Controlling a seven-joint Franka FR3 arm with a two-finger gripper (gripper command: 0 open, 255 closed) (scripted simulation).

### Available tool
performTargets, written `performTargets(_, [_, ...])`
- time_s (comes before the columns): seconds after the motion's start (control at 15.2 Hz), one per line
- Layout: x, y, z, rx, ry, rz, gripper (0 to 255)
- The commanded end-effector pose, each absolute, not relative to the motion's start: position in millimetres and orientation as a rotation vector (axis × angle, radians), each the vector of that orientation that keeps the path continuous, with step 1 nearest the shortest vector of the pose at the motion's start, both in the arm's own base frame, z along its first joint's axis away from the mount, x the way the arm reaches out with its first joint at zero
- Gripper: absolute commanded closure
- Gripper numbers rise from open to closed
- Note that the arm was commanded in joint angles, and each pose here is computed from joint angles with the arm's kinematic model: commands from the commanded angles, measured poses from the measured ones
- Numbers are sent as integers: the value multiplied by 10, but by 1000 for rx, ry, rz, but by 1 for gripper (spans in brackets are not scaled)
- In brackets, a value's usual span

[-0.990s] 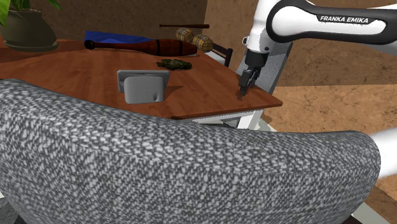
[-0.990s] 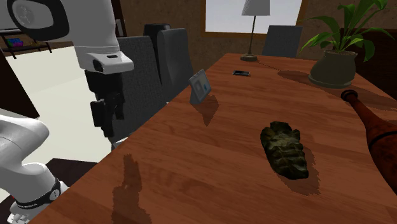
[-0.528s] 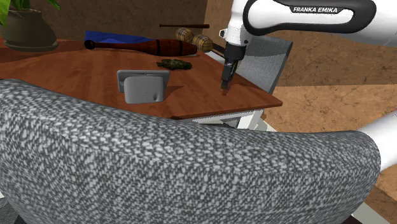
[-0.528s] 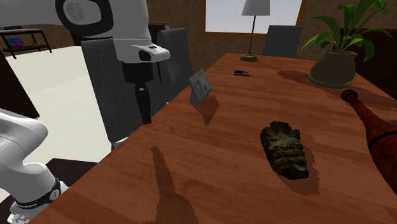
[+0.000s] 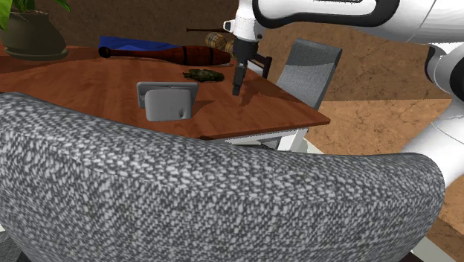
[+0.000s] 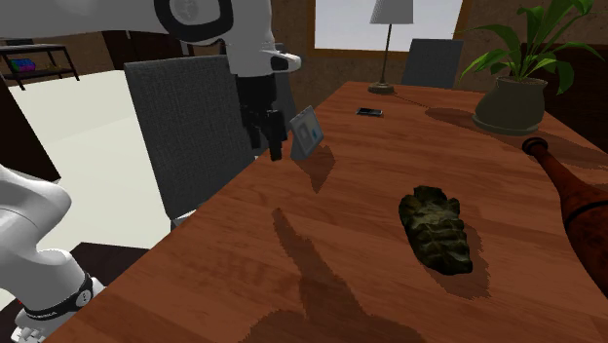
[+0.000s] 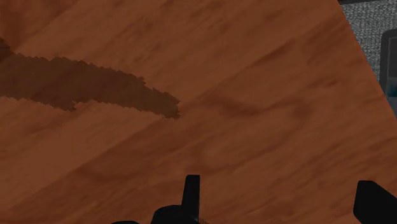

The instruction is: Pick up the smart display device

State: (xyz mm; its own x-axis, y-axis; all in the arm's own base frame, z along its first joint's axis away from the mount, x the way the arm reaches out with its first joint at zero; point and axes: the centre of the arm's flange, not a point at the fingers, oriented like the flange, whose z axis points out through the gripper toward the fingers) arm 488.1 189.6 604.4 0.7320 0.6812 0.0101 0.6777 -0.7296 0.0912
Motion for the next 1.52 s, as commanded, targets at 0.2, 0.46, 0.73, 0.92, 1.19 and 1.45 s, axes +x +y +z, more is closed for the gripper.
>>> performTargets(0.2, [5143, 2466, 6130, 2746, 1354, 105, 0])
performTargets(0.46, [5267, 2934, 6215, 2651, 1533, 137, 0])
performTargets(0.73, [5328, 3414, 6303, 2545, 1706, 167, 0])
performTargets(0.92, [5330, 3777, 6371, 2458, 1831, 190, 0])
performTargets(1.19, [5318, 3953, 6299, 2413, 1891, 201, 0])
performTargets(1.45, [5318, 3953, 6087, 2413, 1891, 201, 0])
